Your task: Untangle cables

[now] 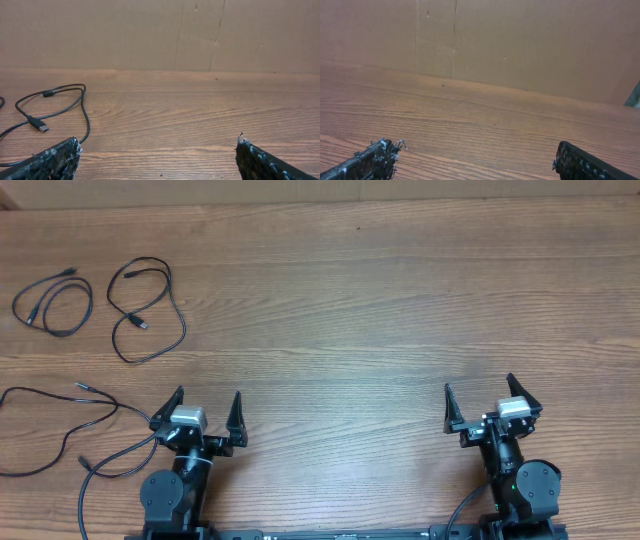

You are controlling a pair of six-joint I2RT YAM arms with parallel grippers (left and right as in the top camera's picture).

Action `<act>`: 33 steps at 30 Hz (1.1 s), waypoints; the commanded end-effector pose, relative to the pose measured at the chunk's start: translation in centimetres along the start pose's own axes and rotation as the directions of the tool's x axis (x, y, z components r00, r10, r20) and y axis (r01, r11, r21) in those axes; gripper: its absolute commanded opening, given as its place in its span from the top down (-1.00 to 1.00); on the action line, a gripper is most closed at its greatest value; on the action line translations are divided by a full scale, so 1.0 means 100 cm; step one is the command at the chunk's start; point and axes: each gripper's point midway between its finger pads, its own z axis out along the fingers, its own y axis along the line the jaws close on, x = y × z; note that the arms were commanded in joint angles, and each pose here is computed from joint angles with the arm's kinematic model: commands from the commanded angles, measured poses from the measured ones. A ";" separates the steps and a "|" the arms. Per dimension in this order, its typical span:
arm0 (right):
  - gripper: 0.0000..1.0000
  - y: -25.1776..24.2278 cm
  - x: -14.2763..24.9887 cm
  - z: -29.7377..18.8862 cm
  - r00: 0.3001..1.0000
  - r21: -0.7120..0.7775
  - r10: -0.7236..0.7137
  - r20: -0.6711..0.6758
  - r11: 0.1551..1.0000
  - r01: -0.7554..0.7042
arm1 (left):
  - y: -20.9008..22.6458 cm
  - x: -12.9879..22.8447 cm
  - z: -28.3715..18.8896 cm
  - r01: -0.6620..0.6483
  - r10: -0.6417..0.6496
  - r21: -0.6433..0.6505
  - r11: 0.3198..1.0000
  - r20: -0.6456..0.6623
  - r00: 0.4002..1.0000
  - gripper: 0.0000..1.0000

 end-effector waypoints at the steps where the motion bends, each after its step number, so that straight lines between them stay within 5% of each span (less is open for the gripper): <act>1: -1.00 0.000 0.002 0.000 1.000 0.003 -0.004 0.005 1.000 0.004 | 0.001 0.002 0.000 0.018 -0.018 -0.007 1.000 0.002 1.000 -0.99; 26: -1.00 0.000 0.002 0.000 1.000 0.002 -0.004 0.006 1.000 0.004 | 0.001 0.002 0.000 0.018 -0.018 -0.007 1.000 0.002 1.000 -0.99; 33: -1.00 -0.003 0.002 0.000 0.993 0.019 0.118 0.006 0.993 -0.118 | 0.001 0.002 0.000 0.018 -0.018 -0.007 1.000 0.002 1.000 -0.99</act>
